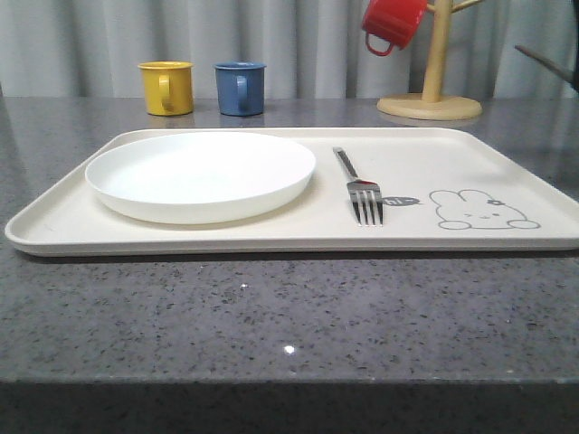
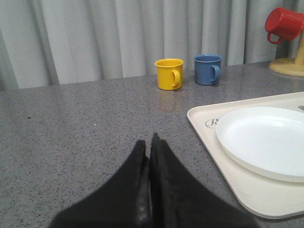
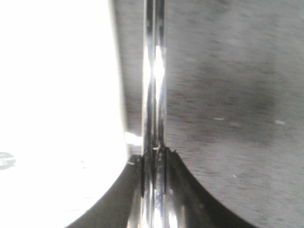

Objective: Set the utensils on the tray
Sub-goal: 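Move the right gripper to the chopsticks and grasp them, then place the chopsticks on the tray beside the fork and release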

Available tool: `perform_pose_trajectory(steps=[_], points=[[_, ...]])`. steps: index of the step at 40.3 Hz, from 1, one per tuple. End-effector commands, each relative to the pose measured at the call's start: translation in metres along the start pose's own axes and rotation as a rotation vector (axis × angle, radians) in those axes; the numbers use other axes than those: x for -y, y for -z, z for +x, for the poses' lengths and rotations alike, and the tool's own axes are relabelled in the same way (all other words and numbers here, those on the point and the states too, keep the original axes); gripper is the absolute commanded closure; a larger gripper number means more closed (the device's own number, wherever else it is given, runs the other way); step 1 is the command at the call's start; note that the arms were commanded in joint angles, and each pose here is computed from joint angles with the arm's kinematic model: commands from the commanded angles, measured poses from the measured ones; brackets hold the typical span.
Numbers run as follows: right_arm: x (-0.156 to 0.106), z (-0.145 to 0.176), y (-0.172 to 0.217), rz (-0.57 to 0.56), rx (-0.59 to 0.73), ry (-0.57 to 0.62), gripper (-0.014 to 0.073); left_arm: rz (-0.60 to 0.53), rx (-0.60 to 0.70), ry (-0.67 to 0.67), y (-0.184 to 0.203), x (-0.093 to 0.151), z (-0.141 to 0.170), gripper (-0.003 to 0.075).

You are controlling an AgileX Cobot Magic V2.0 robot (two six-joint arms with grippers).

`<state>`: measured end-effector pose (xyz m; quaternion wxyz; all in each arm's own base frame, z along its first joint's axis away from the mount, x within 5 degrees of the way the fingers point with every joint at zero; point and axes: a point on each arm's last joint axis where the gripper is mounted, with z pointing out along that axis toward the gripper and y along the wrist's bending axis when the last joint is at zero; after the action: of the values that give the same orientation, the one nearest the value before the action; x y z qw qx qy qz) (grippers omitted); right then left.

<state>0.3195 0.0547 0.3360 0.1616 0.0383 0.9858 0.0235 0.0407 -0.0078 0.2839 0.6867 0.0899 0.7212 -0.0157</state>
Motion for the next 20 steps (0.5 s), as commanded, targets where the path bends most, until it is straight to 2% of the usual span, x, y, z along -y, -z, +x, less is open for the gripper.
perform_pose_trajectory(steps=[1, 10, 20], points=[[-0.024, 0.011, 0.019, -0.02, -0.03, 0.024, 0.057, -0.006, 0.094, 0.019, 0.002, -0.001, -0.014, 0.0738], [-0.081, 0.022, -0.011, -0.041, -0.102, 0.092, 0.057, -0.006, 0.094, 0.019, 0.002, -0.001, -0.014, 0.0738], [-0.094, 0.019, -0.039, -0.03, -0.131, 0.038, 0.057, -0.006, 0.094, 0.019, 0.002, -0.001, -0.014, 0.0738]])
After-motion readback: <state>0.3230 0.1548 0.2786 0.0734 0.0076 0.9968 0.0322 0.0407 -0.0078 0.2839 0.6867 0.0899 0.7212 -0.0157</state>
